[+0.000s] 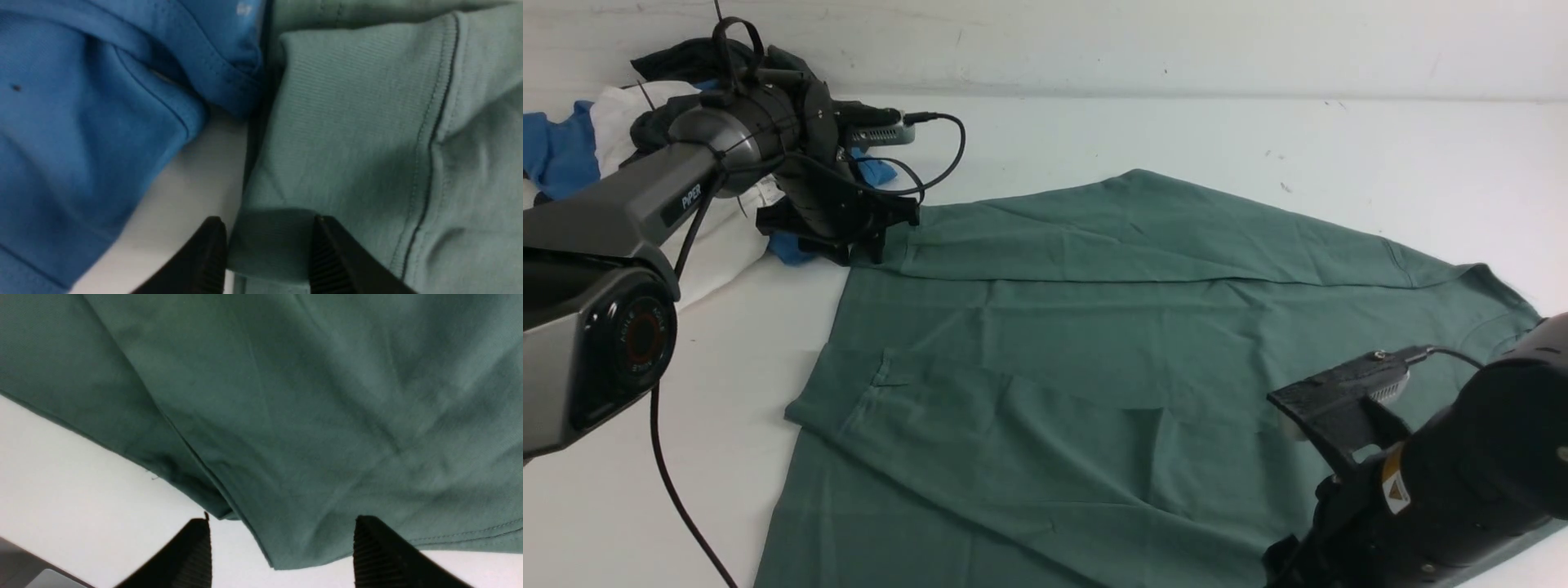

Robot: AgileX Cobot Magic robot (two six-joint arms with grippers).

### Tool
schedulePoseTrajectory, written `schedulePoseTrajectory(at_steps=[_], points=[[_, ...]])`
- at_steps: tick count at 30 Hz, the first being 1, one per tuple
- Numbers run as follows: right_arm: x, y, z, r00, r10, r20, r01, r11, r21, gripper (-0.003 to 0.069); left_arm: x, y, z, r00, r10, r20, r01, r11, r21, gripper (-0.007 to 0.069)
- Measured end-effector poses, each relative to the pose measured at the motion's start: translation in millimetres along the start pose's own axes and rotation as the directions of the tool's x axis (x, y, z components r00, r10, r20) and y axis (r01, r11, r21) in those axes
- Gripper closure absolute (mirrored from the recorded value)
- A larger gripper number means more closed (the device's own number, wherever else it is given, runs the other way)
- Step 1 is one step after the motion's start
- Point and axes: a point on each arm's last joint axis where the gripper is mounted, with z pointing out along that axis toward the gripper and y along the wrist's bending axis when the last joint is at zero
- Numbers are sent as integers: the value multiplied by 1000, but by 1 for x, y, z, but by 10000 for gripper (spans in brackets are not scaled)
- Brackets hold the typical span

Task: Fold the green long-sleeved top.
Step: Use the left arm to clamp the cuff farthest from it, then use the left arm to drag and drop the cuff onto the cuff closest to the left arm

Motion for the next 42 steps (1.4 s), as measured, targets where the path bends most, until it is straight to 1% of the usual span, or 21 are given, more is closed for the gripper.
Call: schedulePoseTrajectory(at_steps=[7,8,10,11,12,13,14,15,24,31,34,36,37,39,40,42], points=[[-1,1,0,1000,3,12,-3,1000,-7,226,-3,0,1,1000,1,30,-1,1000,6,359],[-1,1,0,1000,5,14,-5,1000,-9,226,-2,0,2,1000,1,26,-2,1000,5,375],[-2,1,0,1000,7,17,-7,1000,-14,226,-2,0,2,1000,2,21,-2,1000,5,445],[-2,1,0,1000,6,17,-6,1000,-14,226,-2,0,2,1000,2,22,-2,1000,5,454],[-2,1,0,1000,8,18,-7,1000,-16,226,-2,0,2,1000,1,20,-1,1000,5,488],[-2,2,0,1000,9,19,-9,1000,-18,226,-2,0,2,1000,1,19,-1,1000,6,552],[-2,2,0,1000,9,21,-9,1000,-19,226,-2,0,1,1000,3,18,-3,1000,5,585],[-2,2,0,1000,10,23,-10,1000,-19,226,-2,0,1,1000,6,13,-6,1000,5,594],[-3,3,0,999,24,37,-23,999,-36,226,-10,-3,-18,998,64,-7,-64,998,2,598],[-3,3,0,999,20,37,-19,999,-36,227,-17,-5,-47,993,97,-65,-97,995,-1,598],[0,1,0,999,-36,3,36,999,-15,258,-22,-7,-62,991,127,-48,-126,992,7,598],[3,-3,-2,995,-91,-42,92,995,29,330,-27,-10,-85,991,132,-9,-132,991,32,598],[3,-3,-3,995,-91,-43,92,995,29,347,-27,-11,-86,991,131,-8,-131,991,35,598],[0,-8,-15,991,-126,-43,129,987,95,475,-31,-16,-115,991,132,40,-134,988,71,598],[-2,-11,-21,992,-123,-28,125,985,116,531,-30,-20,-126,989,140,52,-143,986,82,598],[-6,-17,-31,994,-111,8,109,982,151,607,-24,-23,-144,987,151,54,-156,984,90,598]])
